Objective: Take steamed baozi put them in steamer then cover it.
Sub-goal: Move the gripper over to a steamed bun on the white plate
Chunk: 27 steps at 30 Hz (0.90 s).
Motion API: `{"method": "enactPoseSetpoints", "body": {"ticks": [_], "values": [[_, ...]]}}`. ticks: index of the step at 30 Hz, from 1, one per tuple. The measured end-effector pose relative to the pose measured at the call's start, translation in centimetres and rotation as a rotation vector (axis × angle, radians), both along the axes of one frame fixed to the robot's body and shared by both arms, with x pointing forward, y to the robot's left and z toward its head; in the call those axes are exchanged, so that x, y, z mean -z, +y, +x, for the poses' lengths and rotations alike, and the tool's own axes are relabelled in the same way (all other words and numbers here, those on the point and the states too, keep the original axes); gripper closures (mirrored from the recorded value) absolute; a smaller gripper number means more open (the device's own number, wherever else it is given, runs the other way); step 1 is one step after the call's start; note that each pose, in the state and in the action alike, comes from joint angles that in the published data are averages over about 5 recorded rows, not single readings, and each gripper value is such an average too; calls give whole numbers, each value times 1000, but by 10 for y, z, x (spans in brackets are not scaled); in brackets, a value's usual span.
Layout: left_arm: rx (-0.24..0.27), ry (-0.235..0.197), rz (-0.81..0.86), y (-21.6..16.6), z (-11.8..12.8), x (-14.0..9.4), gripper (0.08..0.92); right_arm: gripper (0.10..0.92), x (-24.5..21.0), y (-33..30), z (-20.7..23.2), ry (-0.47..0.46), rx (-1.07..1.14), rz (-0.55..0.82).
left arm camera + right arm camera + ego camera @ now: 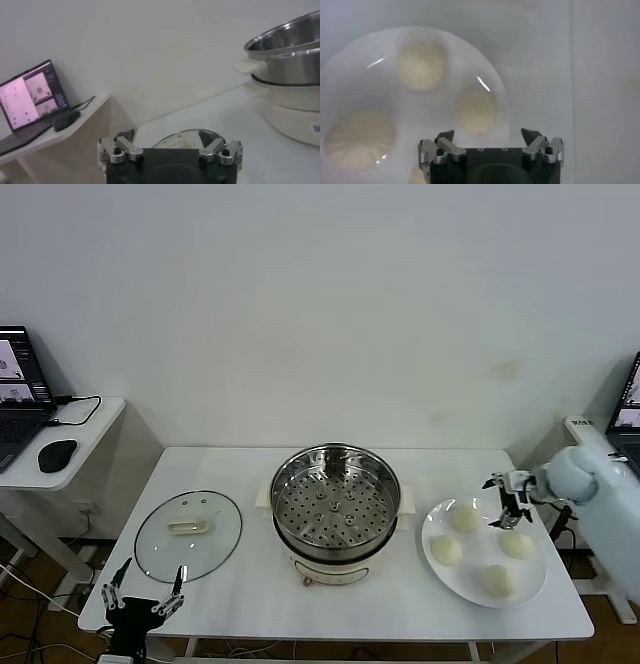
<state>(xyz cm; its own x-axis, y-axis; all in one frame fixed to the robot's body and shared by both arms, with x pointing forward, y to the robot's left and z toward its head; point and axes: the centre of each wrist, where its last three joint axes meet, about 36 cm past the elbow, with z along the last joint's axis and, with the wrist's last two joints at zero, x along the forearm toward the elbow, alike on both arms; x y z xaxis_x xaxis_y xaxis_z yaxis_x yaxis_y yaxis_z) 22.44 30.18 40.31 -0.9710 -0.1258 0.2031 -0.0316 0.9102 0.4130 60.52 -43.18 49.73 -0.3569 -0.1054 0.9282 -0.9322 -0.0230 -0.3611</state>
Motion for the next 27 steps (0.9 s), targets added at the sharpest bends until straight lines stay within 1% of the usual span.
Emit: {"method": "enactPoseSetpoints", "body": {"ticks": [9, 20, 23, 25, 27], "values": [[-9, 4, 12, 2, -4, -3, 177, 199, 27, 20, 26, 59, -46, -55], [-9, 15, 11, 1, -5, 1, 177, 201, 49, 28, 40, 83, -43, -70], [-10, 16, 11, 1, -4, 2, 177, 247, 51, 30, 43, 81, -39, -66], [-10, 18, 11, 2, -4, 2, 177, 299, 52, 30, 45, 81, -35, -64], [-10, 19, 11, 2, -4, 4, 177, 331, 53, 31, 46, 82, -33, -63]]}}
